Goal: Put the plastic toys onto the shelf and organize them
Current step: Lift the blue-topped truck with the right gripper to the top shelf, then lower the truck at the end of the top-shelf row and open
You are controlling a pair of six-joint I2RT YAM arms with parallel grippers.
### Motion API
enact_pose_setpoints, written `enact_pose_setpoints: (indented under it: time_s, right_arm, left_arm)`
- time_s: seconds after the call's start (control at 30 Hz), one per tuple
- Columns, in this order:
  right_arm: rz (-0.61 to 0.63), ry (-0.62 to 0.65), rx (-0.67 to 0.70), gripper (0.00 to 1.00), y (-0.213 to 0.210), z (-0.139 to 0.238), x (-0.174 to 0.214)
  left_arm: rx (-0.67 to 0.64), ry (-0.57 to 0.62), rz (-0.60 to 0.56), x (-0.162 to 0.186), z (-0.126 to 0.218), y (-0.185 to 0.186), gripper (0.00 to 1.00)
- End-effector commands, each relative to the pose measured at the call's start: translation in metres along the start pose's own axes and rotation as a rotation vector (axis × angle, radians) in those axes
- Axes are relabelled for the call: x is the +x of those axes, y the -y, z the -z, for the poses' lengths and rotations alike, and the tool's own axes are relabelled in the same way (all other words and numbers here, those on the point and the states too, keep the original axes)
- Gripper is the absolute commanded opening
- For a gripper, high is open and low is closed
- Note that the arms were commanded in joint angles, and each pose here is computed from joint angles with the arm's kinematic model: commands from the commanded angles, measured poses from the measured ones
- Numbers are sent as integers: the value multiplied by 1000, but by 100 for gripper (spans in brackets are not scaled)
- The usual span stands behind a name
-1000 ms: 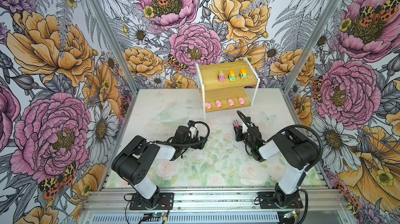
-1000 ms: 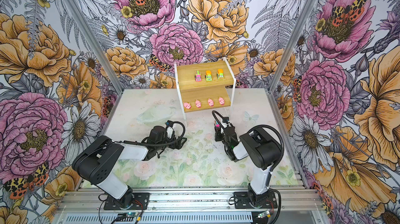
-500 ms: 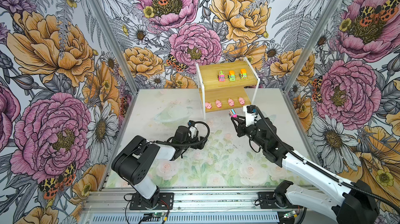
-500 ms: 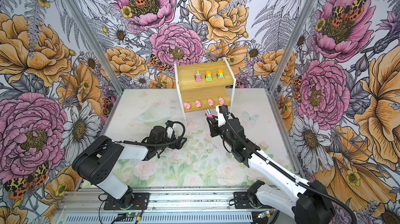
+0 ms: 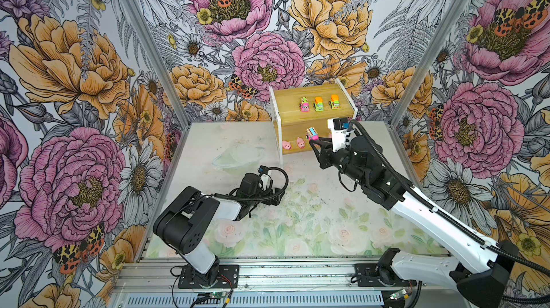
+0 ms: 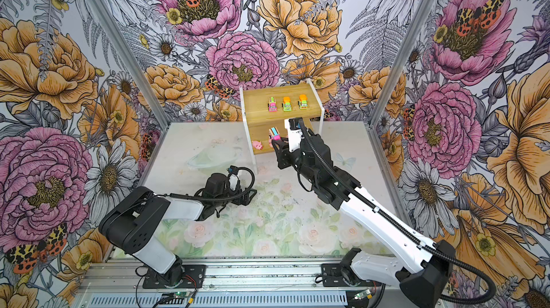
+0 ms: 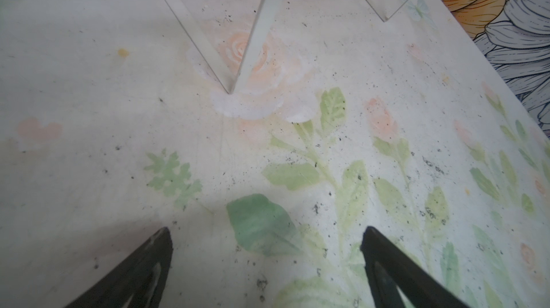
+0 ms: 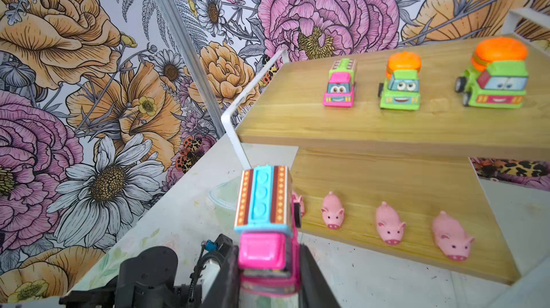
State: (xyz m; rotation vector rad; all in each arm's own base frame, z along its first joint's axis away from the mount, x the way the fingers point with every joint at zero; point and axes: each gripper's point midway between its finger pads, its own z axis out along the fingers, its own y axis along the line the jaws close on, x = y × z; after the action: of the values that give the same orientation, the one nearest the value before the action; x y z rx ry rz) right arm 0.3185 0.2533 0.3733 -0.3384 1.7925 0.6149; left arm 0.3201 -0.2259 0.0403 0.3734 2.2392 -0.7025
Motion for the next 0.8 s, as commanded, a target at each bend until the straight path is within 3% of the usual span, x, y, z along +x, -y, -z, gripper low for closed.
enact_pose_setpoints:
  time_s: [0.0, 0.33, 0.77]
  right_arm:
    - [40, 12, 13, 17, -8, -13, -22]
    - [113, 21, 95, 17, -7, -69, -56]
    - [-27, 24, 172, 15, 18, -102, -71]
  left_arm:
    - [15, 3, -18, 0, 6, 3, 99]
    - [22, 13, -18, -1, 9, 5, 99]
    - [18, 36, -21, -5, 13, 5, 99]
